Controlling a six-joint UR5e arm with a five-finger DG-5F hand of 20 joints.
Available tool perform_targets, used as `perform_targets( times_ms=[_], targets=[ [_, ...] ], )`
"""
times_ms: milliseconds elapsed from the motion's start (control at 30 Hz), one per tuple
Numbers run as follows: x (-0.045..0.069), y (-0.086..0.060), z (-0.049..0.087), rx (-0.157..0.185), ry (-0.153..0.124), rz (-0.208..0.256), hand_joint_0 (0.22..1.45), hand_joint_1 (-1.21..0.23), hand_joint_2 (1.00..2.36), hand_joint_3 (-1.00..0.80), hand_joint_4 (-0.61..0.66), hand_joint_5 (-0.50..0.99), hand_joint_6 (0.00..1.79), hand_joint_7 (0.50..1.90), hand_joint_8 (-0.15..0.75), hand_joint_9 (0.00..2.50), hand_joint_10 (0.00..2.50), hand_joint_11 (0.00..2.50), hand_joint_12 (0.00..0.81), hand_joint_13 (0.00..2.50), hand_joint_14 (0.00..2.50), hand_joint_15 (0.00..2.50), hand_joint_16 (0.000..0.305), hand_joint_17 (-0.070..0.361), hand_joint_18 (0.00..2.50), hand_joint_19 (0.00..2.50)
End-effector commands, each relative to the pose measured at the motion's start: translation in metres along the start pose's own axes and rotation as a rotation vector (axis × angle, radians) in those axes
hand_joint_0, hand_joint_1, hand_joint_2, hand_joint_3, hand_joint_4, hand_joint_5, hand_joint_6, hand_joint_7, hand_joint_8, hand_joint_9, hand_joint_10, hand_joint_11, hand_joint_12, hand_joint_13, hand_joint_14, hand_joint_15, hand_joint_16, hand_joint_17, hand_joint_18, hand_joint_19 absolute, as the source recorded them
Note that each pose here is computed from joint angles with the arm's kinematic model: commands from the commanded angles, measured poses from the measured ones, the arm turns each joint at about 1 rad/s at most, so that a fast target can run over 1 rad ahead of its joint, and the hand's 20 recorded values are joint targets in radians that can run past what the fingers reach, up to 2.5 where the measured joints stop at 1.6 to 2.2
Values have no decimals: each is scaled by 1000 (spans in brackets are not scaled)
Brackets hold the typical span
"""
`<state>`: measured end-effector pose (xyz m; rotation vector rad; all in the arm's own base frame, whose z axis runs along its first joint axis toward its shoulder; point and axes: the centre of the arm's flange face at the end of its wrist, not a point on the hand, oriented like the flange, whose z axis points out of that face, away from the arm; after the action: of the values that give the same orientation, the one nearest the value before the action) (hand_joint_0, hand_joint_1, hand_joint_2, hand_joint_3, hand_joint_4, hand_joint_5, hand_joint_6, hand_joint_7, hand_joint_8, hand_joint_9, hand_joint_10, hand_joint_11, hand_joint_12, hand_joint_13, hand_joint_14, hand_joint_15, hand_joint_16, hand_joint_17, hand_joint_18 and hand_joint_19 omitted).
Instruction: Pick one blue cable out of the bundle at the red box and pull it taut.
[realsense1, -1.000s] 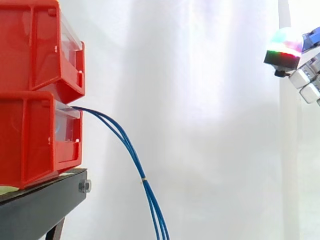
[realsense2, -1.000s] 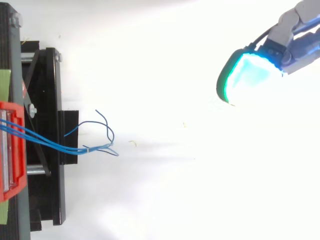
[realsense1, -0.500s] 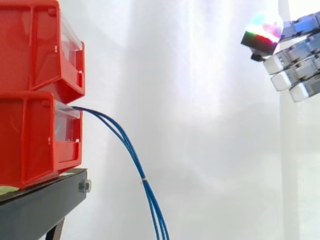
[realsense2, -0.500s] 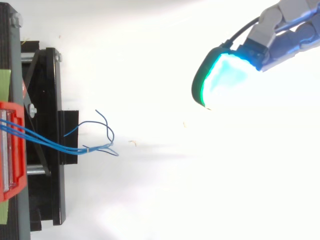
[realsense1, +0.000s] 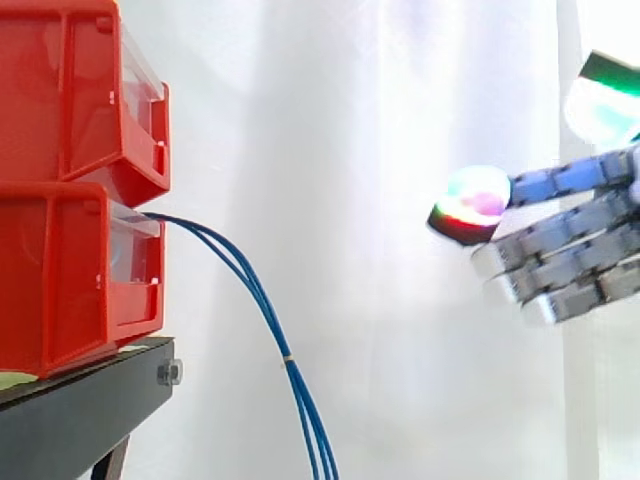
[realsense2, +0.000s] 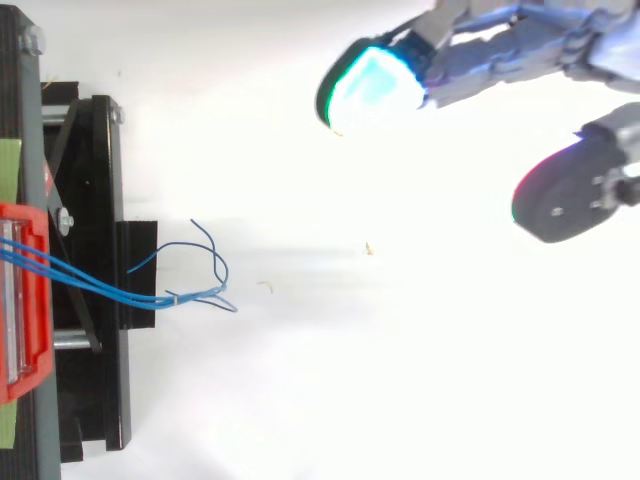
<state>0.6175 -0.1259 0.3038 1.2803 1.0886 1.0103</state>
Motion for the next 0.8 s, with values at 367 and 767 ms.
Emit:
perform_targets(
  times_ms=[367, 767],
  targets=[
    [28, -70, 37, -77, -32, 27, 541, -696, 1000, -500, 326, -185, 502, 719, 326, 520, 2, 108, 373, 428, 5, 161, 55, 125, 398, 267],
    [57, -91, 56, -115, 3, 3, 541, -698, 1000, -500, 354, -169, 502, 768, 329, 523, 2, 110, 374, 423, 6, 164, 55, 125, 395, 266]
  ],
)
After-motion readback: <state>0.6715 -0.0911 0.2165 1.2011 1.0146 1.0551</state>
